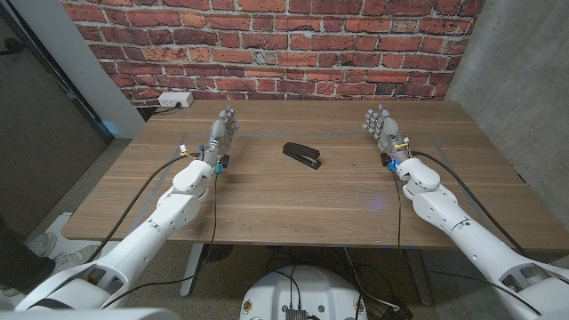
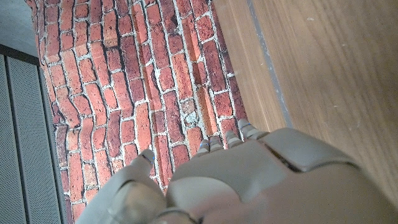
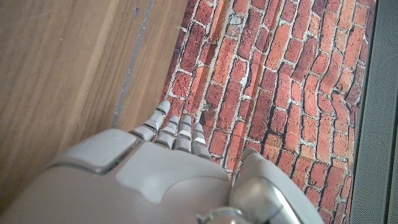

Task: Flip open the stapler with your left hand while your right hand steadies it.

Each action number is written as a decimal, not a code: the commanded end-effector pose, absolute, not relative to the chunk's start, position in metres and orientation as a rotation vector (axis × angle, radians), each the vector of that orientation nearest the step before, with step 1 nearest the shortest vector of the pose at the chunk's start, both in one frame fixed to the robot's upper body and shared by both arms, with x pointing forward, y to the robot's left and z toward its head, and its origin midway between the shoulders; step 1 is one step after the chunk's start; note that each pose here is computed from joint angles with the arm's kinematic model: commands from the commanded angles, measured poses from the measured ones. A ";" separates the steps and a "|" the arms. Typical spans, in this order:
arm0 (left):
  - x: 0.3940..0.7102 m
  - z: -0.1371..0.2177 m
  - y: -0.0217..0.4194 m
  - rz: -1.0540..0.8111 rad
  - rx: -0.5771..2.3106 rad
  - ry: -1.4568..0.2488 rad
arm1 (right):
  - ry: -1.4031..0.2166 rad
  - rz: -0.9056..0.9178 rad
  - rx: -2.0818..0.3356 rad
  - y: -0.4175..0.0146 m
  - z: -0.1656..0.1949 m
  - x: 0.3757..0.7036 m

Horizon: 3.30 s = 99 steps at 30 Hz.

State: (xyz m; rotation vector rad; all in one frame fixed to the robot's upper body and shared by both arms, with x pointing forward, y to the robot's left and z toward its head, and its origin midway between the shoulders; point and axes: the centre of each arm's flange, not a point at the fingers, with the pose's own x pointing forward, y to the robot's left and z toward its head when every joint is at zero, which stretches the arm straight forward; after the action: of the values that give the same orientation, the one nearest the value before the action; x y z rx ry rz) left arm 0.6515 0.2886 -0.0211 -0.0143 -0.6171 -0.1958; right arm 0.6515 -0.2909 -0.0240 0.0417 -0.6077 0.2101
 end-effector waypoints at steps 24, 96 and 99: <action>0.638 0.036 0.273 -0.208 0.371 -0.679 | -0.629 0.237 0.045 -0.290 -0.029 0.643; 0.599 0.148 0.177 -0.466 1.365 -0.751 | -0.666 0.255 0.071 -0.288 -0.032 0.645; 0.596 0.154 0.169 -0.492 1.421 -0.755 | -0.665 0.255 0.069 -0.289 -0.032 0.645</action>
State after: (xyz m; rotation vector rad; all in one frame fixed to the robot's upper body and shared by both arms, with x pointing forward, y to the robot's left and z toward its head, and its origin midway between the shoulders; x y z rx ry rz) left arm 0.6041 0.1893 0.1390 1.2474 -0.7484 -0.4548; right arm 0.6441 -0.2856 -0.0311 0.0654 -0.6644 0.2581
